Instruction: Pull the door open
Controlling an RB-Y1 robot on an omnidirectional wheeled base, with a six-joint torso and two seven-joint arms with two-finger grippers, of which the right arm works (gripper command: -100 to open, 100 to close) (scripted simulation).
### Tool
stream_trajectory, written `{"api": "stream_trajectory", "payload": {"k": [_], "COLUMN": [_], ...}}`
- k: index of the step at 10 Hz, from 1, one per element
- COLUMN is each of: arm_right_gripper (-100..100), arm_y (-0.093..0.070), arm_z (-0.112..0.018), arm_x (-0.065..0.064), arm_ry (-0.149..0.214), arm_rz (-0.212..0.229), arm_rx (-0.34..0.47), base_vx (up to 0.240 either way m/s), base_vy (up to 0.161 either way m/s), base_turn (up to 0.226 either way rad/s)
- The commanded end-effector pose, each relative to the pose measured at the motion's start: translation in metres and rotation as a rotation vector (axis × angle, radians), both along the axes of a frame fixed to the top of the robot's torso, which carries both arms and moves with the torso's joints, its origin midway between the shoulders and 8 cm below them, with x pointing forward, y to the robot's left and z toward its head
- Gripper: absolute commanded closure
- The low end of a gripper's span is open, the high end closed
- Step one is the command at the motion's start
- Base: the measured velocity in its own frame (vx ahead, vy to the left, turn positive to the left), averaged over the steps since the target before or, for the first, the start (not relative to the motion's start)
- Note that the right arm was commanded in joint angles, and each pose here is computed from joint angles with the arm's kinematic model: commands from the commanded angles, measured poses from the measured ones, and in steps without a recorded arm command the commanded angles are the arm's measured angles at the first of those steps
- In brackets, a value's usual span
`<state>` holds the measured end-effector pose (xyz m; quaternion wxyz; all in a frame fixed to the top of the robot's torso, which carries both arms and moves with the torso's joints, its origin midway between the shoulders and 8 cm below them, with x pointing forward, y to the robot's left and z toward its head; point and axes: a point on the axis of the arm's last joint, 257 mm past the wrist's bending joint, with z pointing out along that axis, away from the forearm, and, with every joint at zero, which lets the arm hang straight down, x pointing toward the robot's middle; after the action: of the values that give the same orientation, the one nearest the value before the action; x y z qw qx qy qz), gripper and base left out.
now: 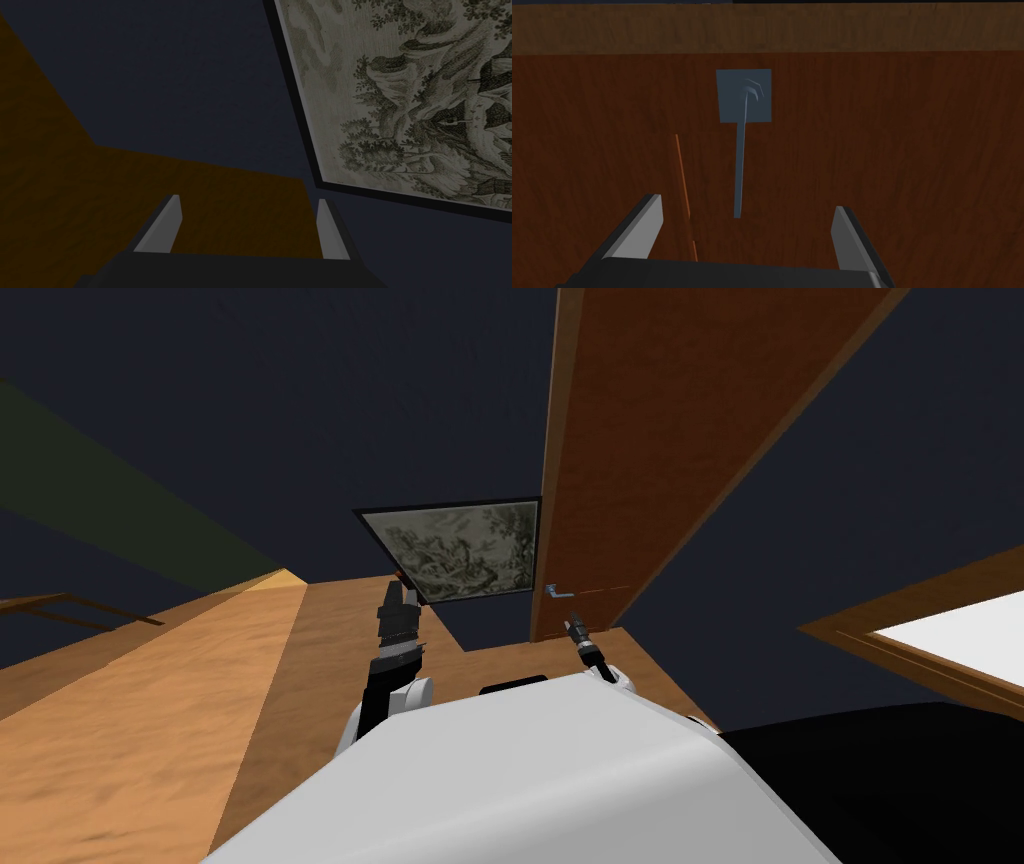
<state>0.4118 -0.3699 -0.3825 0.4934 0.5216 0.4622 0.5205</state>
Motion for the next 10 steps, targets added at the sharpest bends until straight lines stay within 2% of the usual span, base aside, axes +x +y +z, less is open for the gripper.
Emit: {"api": "stream_trajectory", "payload": {"k": [1, 3, 6, 7, 10], "arm_right_gripper": [-100, -100, -100, -100, -100], "arm_y": [-0.006, -0.015, -0.017, -0.034, -0.068], "arm_z": [-0.005, -0.01, -0.012, -0.014, -0.017], "arm_x": [-0.001, -0.004, -0.005, -0.007, -0.014], "arm_ry": [0.01, 0.023, 0.028, 0.034, 0.045], "arm_rz": [-0.006, -0.016, -0.019, -0.063, -0.163], "arm_rx": [0.001, 0.001, 0.0, -0.003, -0.006], "base_vx": [0.039, 0.044, 0.032, 0.035, 0.101], "base_vy": [-0.033, -0.035, -0.026, -0.045, -0.075], "base_turn": [0.063, 0.07, 0.022, 0.218, 0.286]}}
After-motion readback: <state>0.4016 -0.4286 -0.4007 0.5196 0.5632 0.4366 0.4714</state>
